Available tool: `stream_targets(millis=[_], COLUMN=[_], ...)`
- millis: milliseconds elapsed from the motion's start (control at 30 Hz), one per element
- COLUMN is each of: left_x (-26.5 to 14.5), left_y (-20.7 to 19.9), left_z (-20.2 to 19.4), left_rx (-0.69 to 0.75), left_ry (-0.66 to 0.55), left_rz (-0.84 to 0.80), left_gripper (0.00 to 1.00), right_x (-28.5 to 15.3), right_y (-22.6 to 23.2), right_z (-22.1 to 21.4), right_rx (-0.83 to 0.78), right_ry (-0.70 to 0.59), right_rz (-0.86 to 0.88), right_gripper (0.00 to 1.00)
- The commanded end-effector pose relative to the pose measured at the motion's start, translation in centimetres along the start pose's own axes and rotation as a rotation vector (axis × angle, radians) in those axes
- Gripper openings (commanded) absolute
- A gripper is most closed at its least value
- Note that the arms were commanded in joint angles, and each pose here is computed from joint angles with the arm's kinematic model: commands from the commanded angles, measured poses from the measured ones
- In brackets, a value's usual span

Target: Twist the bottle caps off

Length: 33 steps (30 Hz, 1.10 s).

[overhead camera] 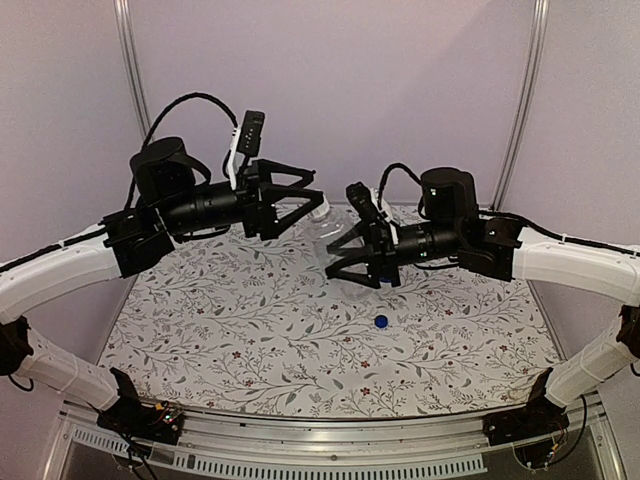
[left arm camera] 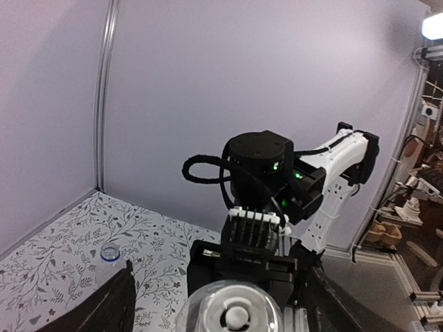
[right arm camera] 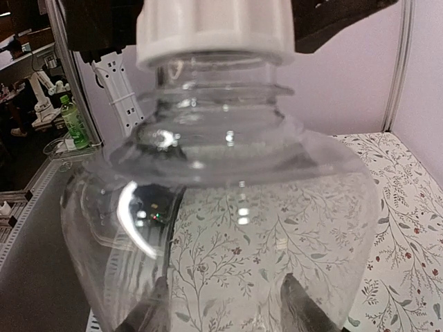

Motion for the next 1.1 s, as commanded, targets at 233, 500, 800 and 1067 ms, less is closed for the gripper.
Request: stream_targets(millis=[233,500,800,1067], left_x=[-0.6,0.0,0.4,1.0], left_y=[-4.6,-4.8,-4.9,-3.7], left_z=[1.1,1.2,0.9,0.2], left_rx=[0.090,0.076,0.059,0.039], left_ry=[-0.076,-0.085,-0.086,-0.047], left_rz=[-0.394,-0.457,-0.477,-0.404], left_gripper=[0.82,0.66,0.40,0.00], right_x=[-0.8,-0.6,-0.5,-0.3], right_y=[4.4,4.5,4.3,2.5], right_z=[1.2,1.2,0.8,1.4], right_rx=[-0.032,-0.020,-0.007,0.015], right_ry=[0.005,0.005,0.012,-0.014], right_rz=[0.261,0.282,0.277,0.149], right_gripper=[0.31,0.31,0.31,0.29])
Point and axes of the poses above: each gripper's point midway between its finger pads, its own x axis out along the fingers, its own y axis along the line the jaws close on, z = x × y, the point moved 1 cm from there along -x, back along the fingers, and after that the axes turned 13 degrees about x, right-handed, at the moved point
